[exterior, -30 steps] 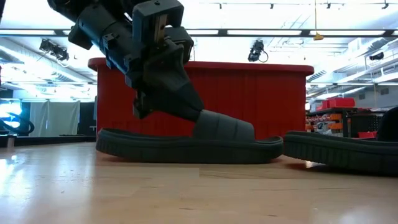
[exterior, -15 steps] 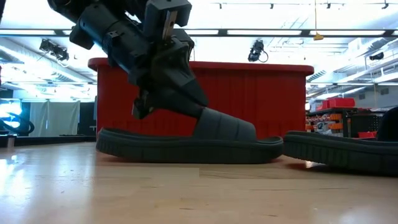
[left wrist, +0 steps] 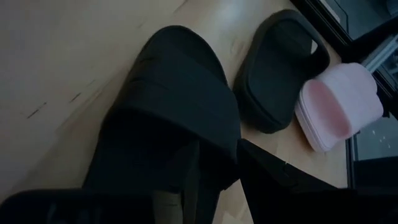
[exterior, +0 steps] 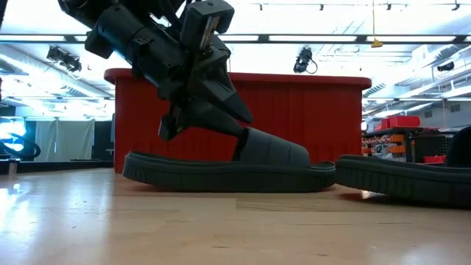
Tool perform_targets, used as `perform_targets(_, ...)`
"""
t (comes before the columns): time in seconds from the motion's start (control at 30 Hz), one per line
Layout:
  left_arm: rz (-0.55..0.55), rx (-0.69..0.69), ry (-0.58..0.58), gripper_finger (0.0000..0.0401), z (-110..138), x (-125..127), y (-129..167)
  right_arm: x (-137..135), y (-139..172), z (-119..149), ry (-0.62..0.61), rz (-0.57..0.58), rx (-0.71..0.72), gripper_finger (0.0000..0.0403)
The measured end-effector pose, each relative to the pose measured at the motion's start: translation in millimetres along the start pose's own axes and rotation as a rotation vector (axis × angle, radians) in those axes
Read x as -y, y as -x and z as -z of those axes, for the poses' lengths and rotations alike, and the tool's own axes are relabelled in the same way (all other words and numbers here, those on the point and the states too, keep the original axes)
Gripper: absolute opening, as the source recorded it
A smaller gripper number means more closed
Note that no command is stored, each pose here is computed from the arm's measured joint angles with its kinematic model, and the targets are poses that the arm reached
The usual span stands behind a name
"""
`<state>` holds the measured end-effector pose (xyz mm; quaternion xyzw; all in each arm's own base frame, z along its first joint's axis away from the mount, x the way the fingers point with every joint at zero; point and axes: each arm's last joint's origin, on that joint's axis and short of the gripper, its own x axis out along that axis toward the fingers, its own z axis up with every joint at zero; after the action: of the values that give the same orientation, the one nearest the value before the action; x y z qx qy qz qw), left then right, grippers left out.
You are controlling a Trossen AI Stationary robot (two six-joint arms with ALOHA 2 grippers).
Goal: Pick and place slides into bin
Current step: Put the left black slide into the red container
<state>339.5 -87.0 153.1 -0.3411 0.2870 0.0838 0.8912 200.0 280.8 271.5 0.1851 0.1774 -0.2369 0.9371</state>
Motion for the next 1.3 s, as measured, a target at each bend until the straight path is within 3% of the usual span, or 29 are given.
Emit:
perform_targets(0.3,-0.01,0.009,0.052,0.0116,0,0,0,0,0,0,0.0,0.0,0.0,0.01)
perform_targets(0.57,-0.067,0.083,0.182,0.0124,2,0,1,0,0,0,0.0,0.0,0.0,0.01)
perform_targets(0.93,-0.104,0.107,0.217,0.0149,13,1,-3,0,0,0,-0.001,0.0,0.0,0.01)
perform_targets(1.3,0.002,0.188,0.274,0.0143,19,-3,-30,-1,0,0,-0.002,-0.003,0.0,0.01)
